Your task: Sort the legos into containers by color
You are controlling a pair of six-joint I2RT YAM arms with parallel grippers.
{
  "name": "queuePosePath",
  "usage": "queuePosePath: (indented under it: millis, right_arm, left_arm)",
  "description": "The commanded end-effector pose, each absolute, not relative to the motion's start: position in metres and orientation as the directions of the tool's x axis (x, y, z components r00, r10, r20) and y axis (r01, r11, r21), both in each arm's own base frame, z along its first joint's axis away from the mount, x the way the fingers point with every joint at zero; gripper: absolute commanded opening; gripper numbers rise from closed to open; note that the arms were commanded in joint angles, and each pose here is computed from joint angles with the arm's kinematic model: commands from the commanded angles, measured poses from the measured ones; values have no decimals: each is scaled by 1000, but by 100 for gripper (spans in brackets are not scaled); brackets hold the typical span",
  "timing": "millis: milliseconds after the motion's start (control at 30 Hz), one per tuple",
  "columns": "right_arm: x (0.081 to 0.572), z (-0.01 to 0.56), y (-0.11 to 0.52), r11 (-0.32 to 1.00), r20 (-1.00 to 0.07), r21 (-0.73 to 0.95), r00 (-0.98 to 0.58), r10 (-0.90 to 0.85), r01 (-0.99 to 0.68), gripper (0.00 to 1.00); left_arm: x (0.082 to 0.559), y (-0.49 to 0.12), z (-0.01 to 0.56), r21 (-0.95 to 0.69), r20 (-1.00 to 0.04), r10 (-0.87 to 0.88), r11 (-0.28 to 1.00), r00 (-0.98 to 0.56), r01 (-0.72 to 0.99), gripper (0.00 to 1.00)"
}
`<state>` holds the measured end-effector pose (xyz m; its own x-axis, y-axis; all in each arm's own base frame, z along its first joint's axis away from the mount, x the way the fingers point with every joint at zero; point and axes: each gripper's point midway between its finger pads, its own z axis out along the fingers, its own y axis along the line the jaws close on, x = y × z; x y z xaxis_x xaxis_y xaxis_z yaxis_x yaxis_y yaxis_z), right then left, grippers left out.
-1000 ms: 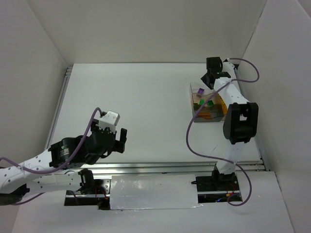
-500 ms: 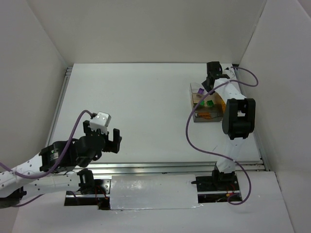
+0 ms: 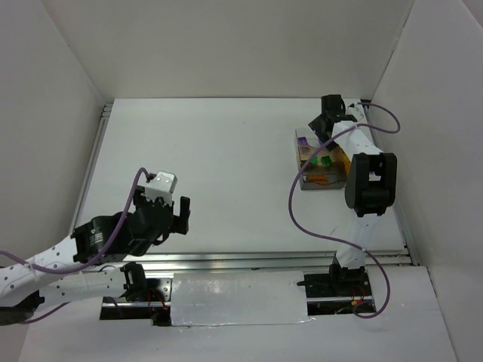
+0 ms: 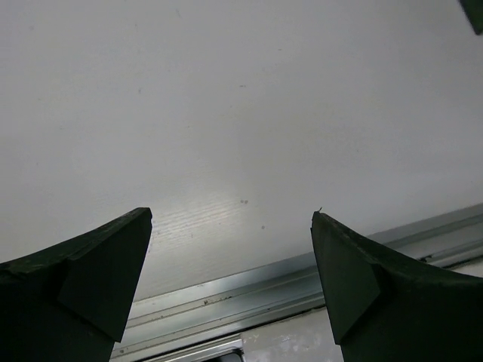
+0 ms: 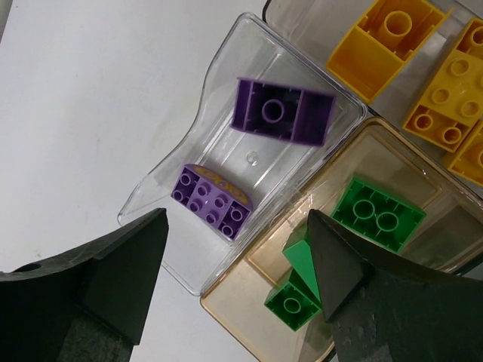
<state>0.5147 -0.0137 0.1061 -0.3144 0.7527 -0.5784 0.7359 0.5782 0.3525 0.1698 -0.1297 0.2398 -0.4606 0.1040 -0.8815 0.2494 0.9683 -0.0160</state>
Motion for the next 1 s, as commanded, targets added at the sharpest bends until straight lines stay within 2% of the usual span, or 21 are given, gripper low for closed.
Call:
queuePosePath:
  millis: [0,33,67,133,167,233,300,367,500,600,667,700,833,967]
  right_arm:
    - [524,165,-9,604,-628,431,-258,734,670,82]
    - [516,183,-4,620,-640,450,-252,726,643,82]
    - [513,195,-1,649,-663,453,-255,704,612,82]
    - [492,226,19,711,-697,475,-272,663,518,83]
    - [486,239,23,760,-734,457,-286,616,463,85]
    - [457,268,45,820,-765,463,-315,562,338,88]
    - [432,282,59,881,-811,406,-348,469,241,96]
    - [394,301,57,917,-853,349,-339,396,195,100]
    - [306,339,56,941,-896,315,-287,338,123,100]
    - [259,364,47,937,-911,341,-220,350,79,100]
    - [234,367,46,943,-915,331,-230,331,40,100]
    - [214,381,40,936,-920,350,-181,349,24,100]
    - [161,390,32,929,-919,367,-177,353,-47,100]
    - [117,406,14,932,-931,353,-124,342,-78,100]
  left_arm:
    - [191,-115,239,-11,-882,33,996,-470,90,100]
    - [196,-115,233,-4,-866,36,997,-499,78,99]
    - [208,-100,231,-13,-857,-14,1000,-514,-7,100]
    - [221,-99,227,-66,-832,-72,997,-551,-30,100]
    - [233,-79,227,-90,-825,-141,989,-547,-120,99]
    - [246,-61,232,-176,-818,-249,967,-519,-186,100]
    - [254,-49,240,-221,-825,-303,950,-477,-222,100]
    - [257,-32,247,-239,-831,-342,932,-439,-274,99]
    - [264,-14,254,-223,-832,-360,914,-423,-339,100]
    - [265,-8,265,-198,-841,-347,911,-415,-361,100]
    - [261,-3,272,-181,-849,-336,910,-408,-374,100]
    - [258,2,283,-178,-865,-328,908,-380,-380,99]
    - [234,18,310,-195,-889,-340,887,-306,-418,100]
    - [204,19,321,-228,-897,-342,900,-279,-371,100]
